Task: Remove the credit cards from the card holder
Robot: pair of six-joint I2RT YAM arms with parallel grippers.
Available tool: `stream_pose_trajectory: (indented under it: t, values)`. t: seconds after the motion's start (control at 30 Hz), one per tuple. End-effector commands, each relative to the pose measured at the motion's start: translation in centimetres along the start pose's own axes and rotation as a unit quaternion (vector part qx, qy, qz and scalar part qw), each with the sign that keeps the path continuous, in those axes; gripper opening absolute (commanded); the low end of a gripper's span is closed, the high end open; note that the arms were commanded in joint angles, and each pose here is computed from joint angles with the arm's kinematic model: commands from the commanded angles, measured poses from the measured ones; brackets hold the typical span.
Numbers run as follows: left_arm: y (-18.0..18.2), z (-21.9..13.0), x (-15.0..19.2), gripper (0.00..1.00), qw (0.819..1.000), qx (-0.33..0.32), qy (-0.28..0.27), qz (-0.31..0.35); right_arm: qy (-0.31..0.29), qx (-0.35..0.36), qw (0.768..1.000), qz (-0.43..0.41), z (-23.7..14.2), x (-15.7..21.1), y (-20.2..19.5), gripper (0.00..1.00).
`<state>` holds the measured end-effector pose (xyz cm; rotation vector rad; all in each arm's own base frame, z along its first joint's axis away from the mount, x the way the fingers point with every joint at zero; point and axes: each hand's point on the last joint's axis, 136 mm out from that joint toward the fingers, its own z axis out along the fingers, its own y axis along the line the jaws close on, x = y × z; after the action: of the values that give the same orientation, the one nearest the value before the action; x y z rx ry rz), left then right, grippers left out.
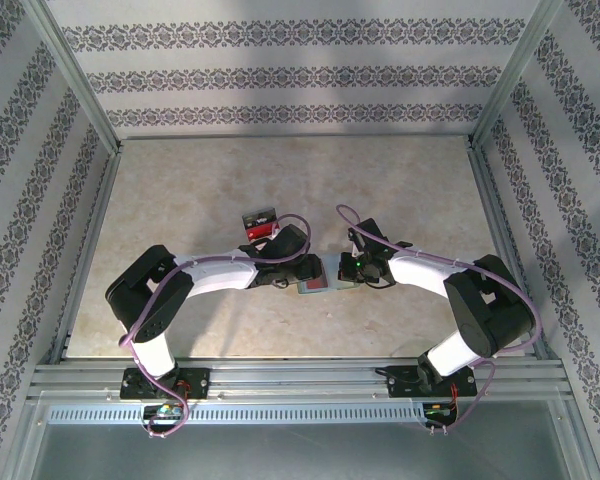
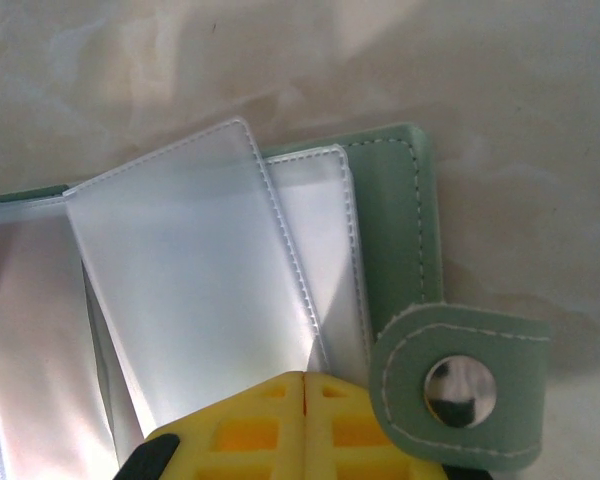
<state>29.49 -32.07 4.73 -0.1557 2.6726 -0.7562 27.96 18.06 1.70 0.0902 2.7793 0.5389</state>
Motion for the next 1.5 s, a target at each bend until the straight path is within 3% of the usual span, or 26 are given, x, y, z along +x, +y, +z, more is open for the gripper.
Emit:
stream_pose_trajectory:
  t: [0.0, 0.97, 1.2, 1.47]
  values:
    - [-1.0, -0.8, -0.5, 0.52, 1.0, 0.001, -0.012, 0.02, 0.042, 0.035, 0.998, 0.01, 1.2, 2.5, -2.3, 0.03]
    - [-0.2, 0.7, 0.6, 0.53, 1.0, -0.013, 0.016, 0.008, 0.045, 0.03, 0.998, 0.011, 1.4, 2.7, -2.2, 0.03]
    - [-1.8, 1.2, 0.6, 0.53, 0.999, 0.012, 0.024, 0.019, 0.046, 0.03, 0.998, 0.012, 1.6, 2.8, -2.2, 0.03]
    - [-3.4, 1.4, 0.2, 0.63, 0.999, 0.049, 0.012, 0.019, 0.051, 0.03, 0.998, 0.013, 1.9, 2.9, -2.3, 0.03]
